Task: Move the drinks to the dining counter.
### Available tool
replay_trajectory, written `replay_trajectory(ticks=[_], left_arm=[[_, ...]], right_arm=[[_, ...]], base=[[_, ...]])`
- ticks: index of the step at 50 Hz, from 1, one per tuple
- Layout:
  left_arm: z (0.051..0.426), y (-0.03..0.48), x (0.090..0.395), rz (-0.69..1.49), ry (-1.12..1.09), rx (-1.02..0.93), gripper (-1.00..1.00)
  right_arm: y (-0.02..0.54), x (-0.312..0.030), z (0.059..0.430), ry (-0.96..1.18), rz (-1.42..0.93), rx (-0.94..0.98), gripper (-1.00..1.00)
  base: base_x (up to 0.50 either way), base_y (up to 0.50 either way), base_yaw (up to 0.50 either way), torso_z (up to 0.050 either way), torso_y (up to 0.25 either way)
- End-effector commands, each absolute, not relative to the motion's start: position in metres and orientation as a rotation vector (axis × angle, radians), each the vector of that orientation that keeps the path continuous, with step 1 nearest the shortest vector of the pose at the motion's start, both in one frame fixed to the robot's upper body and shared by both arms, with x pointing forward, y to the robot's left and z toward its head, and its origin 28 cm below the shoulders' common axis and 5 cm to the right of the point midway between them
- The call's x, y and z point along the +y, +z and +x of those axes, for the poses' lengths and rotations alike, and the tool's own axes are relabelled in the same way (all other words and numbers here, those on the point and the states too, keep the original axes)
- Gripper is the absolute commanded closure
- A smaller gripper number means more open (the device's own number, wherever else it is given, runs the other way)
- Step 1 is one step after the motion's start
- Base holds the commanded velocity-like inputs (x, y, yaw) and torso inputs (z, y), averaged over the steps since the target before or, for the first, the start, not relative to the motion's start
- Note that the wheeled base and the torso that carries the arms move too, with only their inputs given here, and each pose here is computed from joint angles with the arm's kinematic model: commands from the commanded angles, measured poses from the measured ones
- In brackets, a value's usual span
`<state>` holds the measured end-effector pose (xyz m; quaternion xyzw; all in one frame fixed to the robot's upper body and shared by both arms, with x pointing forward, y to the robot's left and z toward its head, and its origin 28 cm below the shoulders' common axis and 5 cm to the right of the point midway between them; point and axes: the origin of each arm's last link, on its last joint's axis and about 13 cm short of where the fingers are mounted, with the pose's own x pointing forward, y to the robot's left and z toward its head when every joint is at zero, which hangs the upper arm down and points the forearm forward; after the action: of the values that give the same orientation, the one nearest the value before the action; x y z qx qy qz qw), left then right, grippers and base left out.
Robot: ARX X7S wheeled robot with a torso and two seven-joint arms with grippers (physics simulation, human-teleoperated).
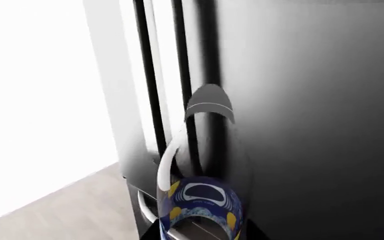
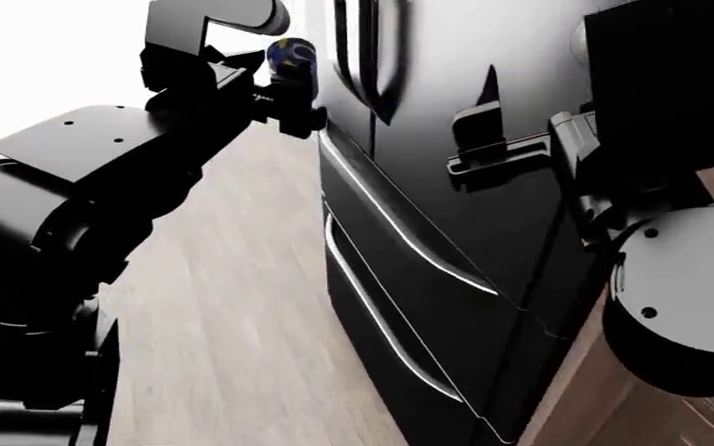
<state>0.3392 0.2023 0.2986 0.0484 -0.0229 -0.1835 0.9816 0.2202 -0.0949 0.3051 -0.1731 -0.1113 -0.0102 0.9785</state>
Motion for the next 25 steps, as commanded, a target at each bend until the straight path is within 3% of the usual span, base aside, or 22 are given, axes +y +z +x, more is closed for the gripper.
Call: replay_trajectory(ticks=[1, 25], left_arm=[[0.3277, 0.3119, 0.2004, 0.094, -0.369, -0.095, 1.00], [0.3221, 0.3143, 0.2074, 0.096, -0.349, -0.101, 1.00]], right_arm=[[0.3133, -0.0966, 0.2032, -0.035, -0.356, -0.252, -1.00], [0.3186, -0.0946, 0.2029, -0.028, -0.363, -0.266, -1.00]], base=[[0.15, 0.30, 0.50, 0.000, 0.000], [0.12, 0.31, 0.49, 0.000, 0.002]])
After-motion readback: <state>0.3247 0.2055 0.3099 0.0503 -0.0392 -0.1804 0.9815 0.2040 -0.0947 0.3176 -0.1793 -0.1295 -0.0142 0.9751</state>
